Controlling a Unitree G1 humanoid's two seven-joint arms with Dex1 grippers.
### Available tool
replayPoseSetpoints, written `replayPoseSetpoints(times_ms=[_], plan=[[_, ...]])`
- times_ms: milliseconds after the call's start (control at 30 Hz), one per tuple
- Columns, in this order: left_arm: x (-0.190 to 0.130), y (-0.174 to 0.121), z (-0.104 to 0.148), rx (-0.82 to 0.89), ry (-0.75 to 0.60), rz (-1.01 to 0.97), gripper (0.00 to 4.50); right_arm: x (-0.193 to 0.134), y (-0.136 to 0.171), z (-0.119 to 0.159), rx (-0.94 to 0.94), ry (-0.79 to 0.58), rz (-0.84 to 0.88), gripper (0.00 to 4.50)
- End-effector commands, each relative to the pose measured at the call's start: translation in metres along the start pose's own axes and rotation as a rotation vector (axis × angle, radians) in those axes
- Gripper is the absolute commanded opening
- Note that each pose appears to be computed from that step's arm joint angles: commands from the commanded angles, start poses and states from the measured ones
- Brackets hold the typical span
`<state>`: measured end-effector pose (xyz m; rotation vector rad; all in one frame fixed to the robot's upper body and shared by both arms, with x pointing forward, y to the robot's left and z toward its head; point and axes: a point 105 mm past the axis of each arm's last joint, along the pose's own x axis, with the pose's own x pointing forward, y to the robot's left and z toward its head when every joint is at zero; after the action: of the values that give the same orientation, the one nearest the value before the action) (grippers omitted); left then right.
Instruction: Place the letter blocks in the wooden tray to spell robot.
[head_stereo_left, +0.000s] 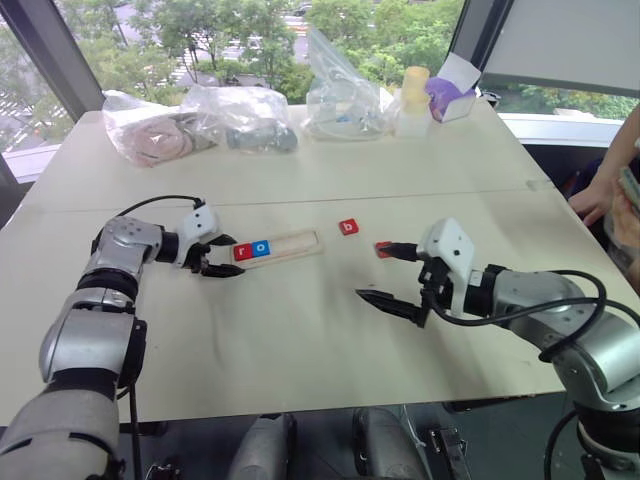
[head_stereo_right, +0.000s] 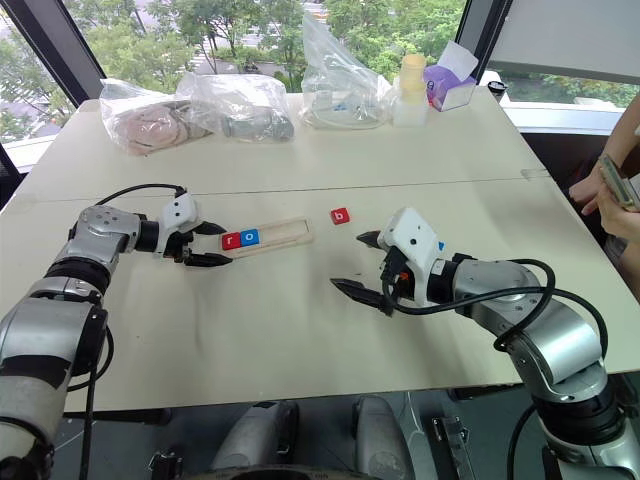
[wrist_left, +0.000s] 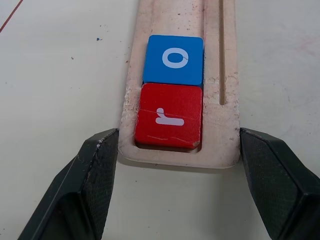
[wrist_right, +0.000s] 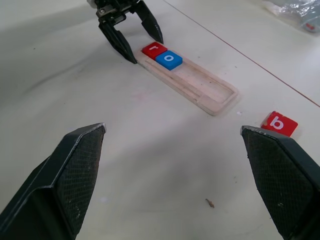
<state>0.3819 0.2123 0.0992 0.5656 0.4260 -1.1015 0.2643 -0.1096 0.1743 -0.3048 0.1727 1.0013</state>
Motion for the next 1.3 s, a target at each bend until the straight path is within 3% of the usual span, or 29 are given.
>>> replayPoseSetpoints(times_ms=[33,300,533,733,1100,1300], plan=[[0.010,-0.016,-0.014,-0.046,0.048,-0.097,3.13,-0.005,0.001,0.013,-0.053,-0.028,-0.008,4.50],[0.035,-0.053,-0.001,0.004,-0.018,-0.348,3.13,-0.001,-0.001,0.014,-0.058,-0.033,-0.010,4.50],[0.058,-0.086,0.017,0.058,-0.037,-0.433,3.13,0.005,-0.003,0.016,-0.062,-0.053,-0.015,4.50],[0.066,-0.110,0.037,0.115,-0.049,-0.380,3.13,0.008,-0.005,0.015,-0.065,-0.069,-0.021,4.50],[0.065,-0.132,0.037,0.166,0.040,-0.250,3.13,0.013,-0.002,0.013,-0.065,-0.085,-0.025,4.50],[0.059,-0.145,0.040,0.107,0.029,-0.208,3.13,0.015,-0.001,0.012,-0.062,-0.090,-0.022,4.50]])
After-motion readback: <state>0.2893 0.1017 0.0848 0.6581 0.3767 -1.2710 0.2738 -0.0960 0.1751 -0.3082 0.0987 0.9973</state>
